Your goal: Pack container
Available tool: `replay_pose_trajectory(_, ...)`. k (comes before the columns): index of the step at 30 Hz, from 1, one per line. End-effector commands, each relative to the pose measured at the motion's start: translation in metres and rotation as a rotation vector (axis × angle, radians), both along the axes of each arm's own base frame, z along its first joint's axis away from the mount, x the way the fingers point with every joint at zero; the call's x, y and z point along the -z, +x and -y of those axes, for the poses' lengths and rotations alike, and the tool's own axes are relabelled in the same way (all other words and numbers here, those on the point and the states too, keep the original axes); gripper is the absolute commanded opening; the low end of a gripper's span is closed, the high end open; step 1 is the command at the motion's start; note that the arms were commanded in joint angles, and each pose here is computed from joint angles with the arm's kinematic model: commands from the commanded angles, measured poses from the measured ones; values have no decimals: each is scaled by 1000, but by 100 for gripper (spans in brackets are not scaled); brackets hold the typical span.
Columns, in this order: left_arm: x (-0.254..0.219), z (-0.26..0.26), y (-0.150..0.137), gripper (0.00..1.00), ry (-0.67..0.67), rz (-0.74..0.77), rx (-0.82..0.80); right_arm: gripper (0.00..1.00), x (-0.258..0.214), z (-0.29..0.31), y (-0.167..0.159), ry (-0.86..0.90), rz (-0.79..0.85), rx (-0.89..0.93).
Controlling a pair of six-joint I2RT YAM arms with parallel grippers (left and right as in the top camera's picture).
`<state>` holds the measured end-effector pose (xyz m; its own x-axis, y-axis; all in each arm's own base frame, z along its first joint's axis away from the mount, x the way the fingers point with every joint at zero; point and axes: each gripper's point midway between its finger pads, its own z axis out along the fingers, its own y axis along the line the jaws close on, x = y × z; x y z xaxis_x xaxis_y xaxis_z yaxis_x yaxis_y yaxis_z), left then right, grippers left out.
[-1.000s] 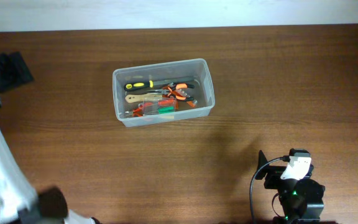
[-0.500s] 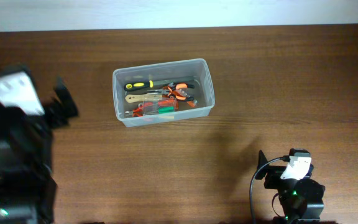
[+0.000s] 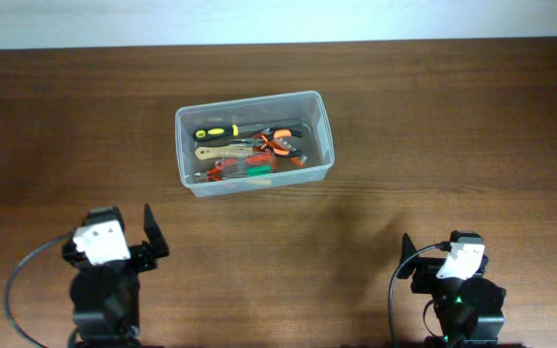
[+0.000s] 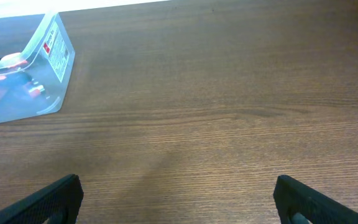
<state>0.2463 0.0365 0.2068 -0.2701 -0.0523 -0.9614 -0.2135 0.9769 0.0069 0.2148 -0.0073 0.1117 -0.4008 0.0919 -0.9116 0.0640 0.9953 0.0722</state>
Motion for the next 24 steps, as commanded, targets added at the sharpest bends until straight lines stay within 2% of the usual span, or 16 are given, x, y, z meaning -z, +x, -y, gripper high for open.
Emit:
replay_pose_trajectory(1,19,6,0,99,-9,41,20,99,1,0,0,10,6,3)
replay_pose_trajectory(14,68,6,-4,99,-9,73,21,99,1,0,0,10,6,3)
replay_pose_trajectory(24,48,6,-7,99,-9,174,21,99,1,0,0,10,6,3)
